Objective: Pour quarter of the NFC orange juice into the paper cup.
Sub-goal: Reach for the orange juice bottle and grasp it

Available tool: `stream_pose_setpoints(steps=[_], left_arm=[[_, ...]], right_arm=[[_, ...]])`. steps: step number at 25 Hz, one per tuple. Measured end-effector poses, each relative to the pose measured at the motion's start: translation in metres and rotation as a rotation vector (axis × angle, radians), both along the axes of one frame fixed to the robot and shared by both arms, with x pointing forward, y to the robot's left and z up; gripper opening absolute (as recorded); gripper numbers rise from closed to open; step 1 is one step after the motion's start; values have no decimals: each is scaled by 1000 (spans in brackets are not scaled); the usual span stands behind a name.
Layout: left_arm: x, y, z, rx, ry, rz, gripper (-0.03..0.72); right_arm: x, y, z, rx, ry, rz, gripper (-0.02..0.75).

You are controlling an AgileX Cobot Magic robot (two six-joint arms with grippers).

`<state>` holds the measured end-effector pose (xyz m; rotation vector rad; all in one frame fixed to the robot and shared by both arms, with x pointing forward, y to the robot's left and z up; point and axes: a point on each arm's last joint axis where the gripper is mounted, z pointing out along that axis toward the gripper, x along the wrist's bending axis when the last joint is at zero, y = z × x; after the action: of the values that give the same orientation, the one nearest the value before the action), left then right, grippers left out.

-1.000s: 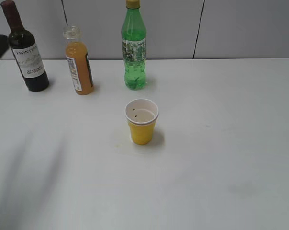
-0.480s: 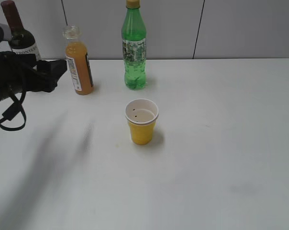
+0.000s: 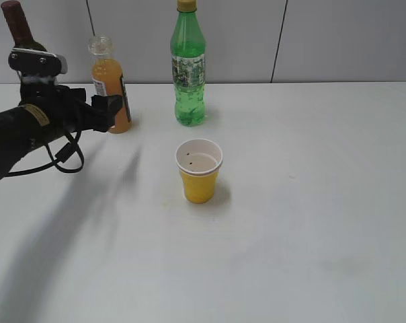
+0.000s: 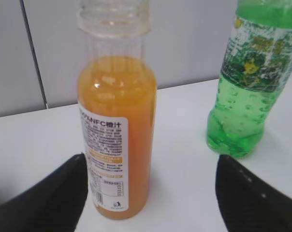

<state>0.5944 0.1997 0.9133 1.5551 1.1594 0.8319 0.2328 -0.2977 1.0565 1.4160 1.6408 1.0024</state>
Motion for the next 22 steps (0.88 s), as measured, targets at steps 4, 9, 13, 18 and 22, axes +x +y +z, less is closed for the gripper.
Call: stream_pose_setpoints(steps=[4,9,13,18,22], left_arm=[[18,-3,-19,-8,19,22,638],[27,1,-36,-50,29,107,674],[35,-1,-35,-61,-14,104,674],[52,-8,-40,-49,-42,64,674],[65,-10,-43,-48,-46,67,670]], right_arm=[[0,0,0,0,0,0,591],[0,0,0,0,0,0,591],[0,0,0,0,0,0,591],[0,0,0,0,0,0,591],[0,0,0,0,0,0,591]])
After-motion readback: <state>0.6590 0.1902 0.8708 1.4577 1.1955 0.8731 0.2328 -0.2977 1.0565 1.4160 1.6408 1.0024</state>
